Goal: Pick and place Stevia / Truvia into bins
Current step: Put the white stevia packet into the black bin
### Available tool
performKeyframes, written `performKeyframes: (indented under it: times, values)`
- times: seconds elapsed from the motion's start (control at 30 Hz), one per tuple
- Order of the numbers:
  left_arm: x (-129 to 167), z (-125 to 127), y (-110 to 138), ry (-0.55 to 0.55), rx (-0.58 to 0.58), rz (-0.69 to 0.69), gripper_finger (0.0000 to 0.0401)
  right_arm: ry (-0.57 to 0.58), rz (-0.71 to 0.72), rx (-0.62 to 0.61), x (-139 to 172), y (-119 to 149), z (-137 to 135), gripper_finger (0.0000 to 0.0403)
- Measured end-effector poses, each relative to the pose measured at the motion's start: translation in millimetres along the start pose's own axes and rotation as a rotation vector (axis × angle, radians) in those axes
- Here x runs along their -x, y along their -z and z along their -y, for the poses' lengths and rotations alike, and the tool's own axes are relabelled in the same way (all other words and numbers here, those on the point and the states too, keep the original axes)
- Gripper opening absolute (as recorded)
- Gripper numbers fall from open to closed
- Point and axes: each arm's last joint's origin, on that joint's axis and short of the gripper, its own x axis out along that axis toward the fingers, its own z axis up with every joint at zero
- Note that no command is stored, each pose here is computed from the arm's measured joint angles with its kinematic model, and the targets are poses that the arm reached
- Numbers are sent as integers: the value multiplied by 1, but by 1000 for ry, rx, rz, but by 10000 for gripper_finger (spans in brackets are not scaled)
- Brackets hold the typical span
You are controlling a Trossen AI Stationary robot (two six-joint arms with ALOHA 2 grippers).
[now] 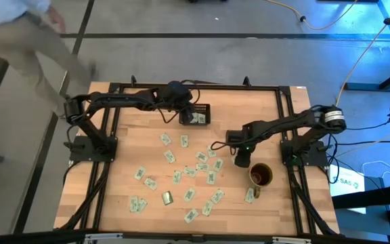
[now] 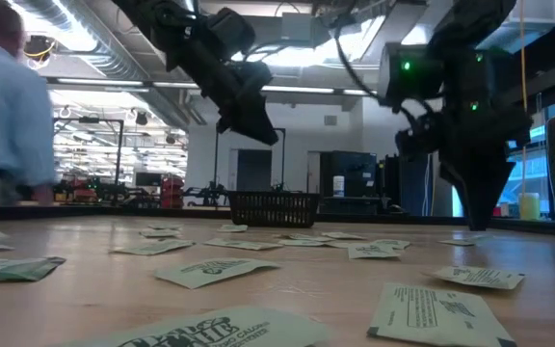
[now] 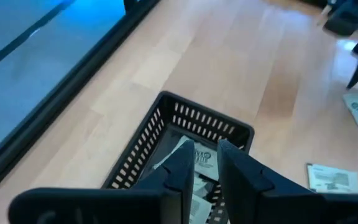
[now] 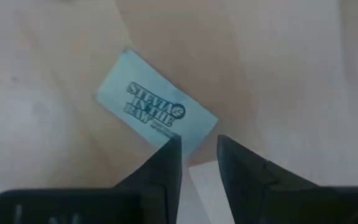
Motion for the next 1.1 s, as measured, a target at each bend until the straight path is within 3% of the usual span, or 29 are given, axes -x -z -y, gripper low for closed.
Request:
performKeyframes:
  times: [0.4, 0.77, 1.1]
  values:
    - [8, 1, -4, 1, -3, 24, 63, 16, -58, -10, -19, -6, 0, 103]
    - [8, 1, -4, 1, -1, 24, 65, 33, -75, -18, -22, -6, 1, 8]
    - [8, 1, -3, 2, 1, 13, 67, 34, -42, -50, -10, -8, -1, 2]
